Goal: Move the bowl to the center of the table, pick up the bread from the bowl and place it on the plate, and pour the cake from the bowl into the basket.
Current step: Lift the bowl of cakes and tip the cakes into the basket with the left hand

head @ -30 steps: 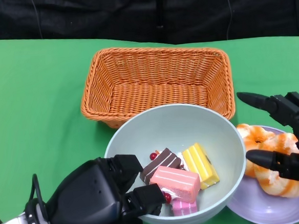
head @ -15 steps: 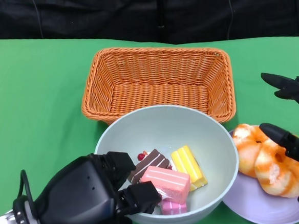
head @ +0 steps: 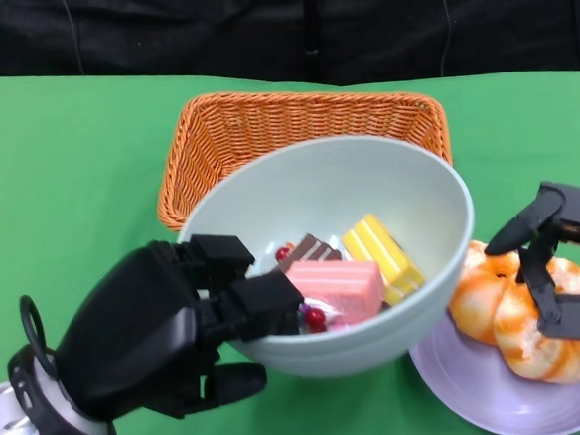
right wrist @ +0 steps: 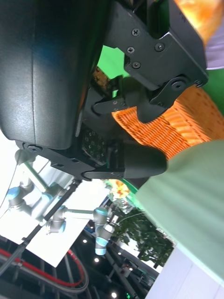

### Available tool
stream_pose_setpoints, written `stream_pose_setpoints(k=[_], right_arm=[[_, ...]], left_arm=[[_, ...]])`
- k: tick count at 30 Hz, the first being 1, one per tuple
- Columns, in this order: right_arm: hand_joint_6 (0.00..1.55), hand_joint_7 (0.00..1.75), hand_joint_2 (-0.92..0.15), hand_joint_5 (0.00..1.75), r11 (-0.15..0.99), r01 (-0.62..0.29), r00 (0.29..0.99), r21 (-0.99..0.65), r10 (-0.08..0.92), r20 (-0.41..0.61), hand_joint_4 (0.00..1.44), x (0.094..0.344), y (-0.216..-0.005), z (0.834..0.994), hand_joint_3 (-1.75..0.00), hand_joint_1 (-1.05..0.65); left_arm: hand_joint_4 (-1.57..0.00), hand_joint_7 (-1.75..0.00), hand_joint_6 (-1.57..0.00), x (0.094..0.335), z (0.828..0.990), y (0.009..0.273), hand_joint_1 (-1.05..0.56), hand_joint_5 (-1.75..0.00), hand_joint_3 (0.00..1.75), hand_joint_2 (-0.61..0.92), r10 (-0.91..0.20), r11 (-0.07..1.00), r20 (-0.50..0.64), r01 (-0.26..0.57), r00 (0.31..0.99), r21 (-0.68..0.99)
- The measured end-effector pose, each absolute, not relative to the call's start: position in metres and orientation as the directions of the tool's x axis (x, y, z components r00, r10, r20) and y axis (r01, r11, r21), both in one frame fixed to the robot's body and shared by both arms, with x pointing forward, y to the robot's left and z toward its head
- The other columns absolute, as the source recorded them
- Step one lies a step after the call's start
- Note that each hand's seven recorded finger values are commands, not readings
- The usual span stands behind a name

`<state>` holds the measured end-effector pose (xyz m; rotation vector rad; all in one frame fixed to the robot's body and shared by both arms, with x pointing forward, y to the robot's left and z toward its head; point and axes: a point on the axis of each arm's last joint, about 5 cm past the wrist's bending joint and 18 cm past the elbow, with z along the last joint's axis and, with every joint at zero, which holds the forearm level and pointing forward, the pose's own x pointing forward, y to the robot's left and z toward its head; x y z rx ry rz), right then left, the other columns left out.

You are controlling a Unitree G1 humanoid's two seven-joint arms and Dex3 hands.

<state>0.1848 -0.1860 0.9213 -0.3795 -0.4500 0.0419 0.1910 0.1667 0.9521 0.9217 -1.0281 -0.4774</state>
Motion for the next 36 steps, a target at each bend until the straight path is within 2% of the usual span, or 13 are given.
stream_pose_setpoints(k=[2,6,10,19,27,30,33,36], right_arm=[[0.9,1.44,-0.25,1.73,0.93,0.036,0.906,-0.366,0.124,0.405,1.05,0.182,-0.184,0.922,-1.63,0.2],[0.88,1.52,-0.23,1.75,0.928,0.03,0.916,-0.371,0.123,0.381,1.04,0.182,-0.183,0.921,-1.68,0.19],[0.87,1.55,-0.22,1.75,0.925,0.023,0.92,-0.38,0.128,0.37,1.03,0.181,-0.183,0.921,-1.7,0.19],[0.85,1.57,-0.23,1.75,0.915,-0.036,0.92,-0.402,0.188,0.344,1.03,0.18,-0.181,0.92,-1.69,0.21],[0.84,1.54,-0.21,1.75,0.906,-0.071,0.918,-0.416,0.222,0.328,1.02,0.18,-0.18,0.917,-1.69,0.23],[0.84,1.54,-0.21,1.75,0.905,-0.075,0.916,-0.419,0.228,0.33,1.02,0.18,-0.18,0.916,-1.7,0.23],[0.85,1.54,-0.22,1.75,0.904,-0.079,0.917,-0.421,0.231,0.325,1.02,0.18,-0.181,0.915,-1.7,0.22],[0.85,1.54,-0.21,1.75,0.902,-0.081,0.912,-0.423,0.239,0.334,1.02,0.18,-0.181,0.916,-1.7,0.22]], left_arm=[[-1.09,-1.75,-0.83,0.193,0.952,0.168,-0.27,-1.75,1.7,0.07,-0.708,0.558,0.516,-0.066,0.483,0.827],[-1.08,-1.75,-0.84,0.197,0.955,0.169,-0.27,-1.75,1.72,0.1,-0.675,0.582,0.534,-0.078,0.509,0.809],[-1.07,-1.75,-0.84,0.2,0.957,0.171,-0.26,-1.75,1.72,0.1,-0.628,0.621,0.566,-0.094,0.534,0.778],[-1.07,-1.75,-0.86,0.211,0.959,0.164,-0.22,-1.75,1.74,0.12,-0.557,0.722,0.61,-0.035,0.564,0.691],[-1.06,-1.74,-0.87,0.235,0.953,0.132,-0.12,-1.75,1.74,0.16,-0.399,0.886,0.658,0.083,0.638,0.457],[-1.07,-1.72,-0.88,0.238,0.949,0.124,-0.13,-1.75,1.72,0.21,-0.37,0.906,0.649,0.104,0.665,0.41],[-1.07,-1.69,-0.89,0.243,0.943,0.112,-0.15,-1.75,1.68,0.27,-0.297,0.947,0.614,0.143,0.731,0.288],[-1.06,-1.7,-0.88,0.247,0.943,0.103,-0.16,-1.75,1.69,0.26,-0.262,0.962,0.588,0.16,0.765,0.22]])
